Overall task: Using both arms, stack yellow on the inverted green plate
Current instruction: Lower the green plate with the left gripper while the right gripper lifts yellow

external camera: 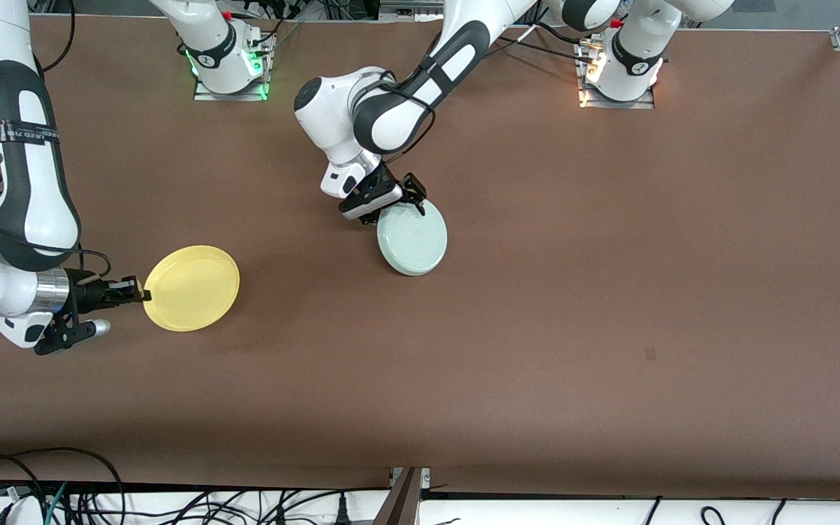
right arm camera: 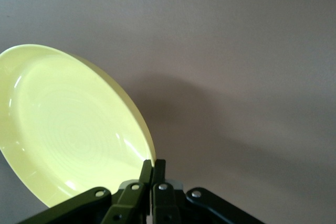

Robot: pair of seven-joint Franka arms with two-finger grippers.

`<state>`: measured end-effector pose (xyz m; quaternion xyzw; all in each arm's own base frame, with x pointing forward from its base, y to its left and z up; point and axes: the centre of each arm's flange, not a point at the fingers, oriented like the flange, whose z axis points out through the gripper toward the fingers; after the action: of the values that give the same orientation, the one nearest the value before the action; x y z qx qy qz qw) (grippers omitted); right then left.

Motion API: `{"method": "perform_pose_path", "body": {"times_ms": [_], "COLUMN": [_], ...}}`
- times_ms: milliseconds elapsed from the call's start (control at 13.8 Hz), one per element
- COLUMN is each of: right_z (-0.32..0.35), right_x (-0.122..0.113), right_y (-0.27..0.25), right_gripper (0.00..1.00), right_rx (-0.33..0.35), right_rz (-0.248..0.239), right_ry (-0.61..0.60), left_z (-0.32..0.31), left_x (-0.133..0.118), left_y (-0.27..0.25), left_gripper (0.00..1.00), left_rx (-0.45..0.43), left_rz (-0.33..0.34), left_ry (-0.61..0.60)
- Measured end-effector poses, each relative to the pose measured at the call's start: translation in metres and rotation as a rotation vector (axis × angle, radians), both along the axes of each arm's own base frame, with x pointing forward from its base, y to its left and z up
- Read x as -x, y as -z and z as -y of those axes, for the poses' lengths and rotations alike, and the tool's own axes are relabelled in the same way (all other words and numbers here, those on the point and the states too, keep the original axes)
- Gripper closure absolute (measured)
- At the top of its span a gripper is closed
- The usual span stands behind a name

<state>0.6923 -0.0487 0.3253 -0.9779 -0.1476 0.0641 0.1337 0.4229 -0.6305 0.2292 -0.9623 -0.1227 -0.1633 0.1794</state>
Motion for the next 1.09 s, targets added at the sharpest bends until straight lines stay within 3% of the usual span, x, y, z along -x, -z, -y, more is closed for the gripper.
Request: {"method": "perform_pose_path", "body": {"times_ms": [436, 873, 1091], "right_z": [-0.003, -0.019, -0.037], "right_x": [-0.004, -0.004, -0.003], "right_y": [-0.019, -0.015, -0.014], "right_gripper": [0.98, 0.98, 0.98], "right_rx": [-0.040, -0.033, -0.024], "right_rz": [-0.004, -0.032, -0.065], "right_ry": [0.007, 0.045, 0.081], "left_z": [-0.004, -0.005, -0.016], "left_x": [-0.045, -0.091, -0.107], "left_y": [-0.014, -0.047, -0.050], "left_gripper": [0.00, 0.00, 0.00], "left_rx": [0.324, 0.680, 0.717], "left_rz": [-0.079, -0.050, -0.036], "left_ry": [-0.143, -0.231, -0.252]}}
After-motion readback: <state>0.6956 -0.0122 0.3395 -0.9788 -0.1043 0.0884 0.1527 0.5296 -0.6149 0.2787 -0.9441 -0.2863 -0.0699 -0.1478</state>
